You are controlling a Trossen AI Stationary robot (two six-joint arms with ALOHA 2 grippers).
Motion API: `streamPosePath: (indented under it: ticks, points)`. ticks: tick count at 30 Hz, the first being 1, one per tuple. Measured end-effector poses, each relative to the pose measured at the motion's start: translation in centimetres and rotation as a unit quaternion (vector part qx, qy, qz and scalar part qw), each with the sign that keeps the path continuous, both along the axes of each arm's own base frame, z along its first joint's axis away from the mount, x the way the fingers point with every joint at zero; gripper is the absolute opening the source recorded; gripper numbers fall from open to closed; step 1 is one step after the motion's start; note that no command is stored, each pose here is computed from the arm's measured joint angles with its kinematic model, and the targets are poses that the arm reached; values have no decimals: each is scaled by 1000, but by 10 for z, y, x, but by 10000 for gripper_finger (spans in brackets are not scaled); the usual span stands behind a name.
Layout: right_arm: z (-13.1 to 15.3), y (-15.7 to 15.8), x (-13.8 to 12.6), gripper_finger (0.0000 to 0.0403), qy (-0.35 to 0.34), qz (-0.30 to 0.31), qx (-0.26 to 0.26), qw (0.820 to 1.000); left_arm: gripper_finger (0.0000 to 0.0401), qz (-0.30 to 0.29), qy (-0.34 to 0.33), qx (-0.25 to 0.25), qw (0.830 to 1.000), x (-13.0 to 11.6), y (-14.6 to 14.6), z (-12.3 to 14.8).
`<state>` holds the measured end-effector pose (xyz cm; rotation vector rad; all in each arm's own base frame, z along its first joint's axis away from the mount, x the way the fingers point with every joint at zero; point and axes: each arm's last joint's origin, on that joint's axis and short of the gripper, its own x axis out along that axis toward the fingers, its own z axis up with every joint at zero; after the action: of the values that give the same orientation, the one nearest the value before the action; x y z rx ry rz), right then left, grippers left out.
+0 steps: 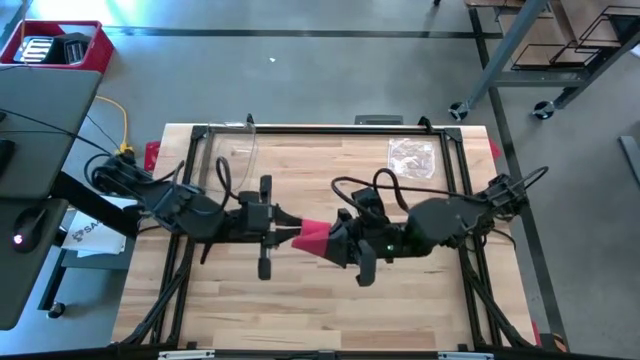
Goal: Roll bandage
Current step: Roll the red bandage
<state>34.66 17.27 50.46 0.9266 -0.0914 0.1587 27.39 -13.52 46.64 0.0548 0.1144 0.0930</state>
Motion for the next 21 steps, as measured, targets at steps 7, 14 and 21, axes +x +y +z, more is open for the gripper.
streamPosePath:
  ticks: [7, 14, 21]
  points:
    - [-8, 14, -6, 0, 40, 23, 22, 999, 14, 38, 15, -21, 999, 5, 5, -6]
    - [-17, 41, -13, 0, 56, 45, 33, 997, 14, 86, 2, -27, 996, 1, 17, -1]
    - [-30, 51, -2, 0, 72, 43, 43, 996, 14, 104, -14, -36, 994, 1, 29, 5]
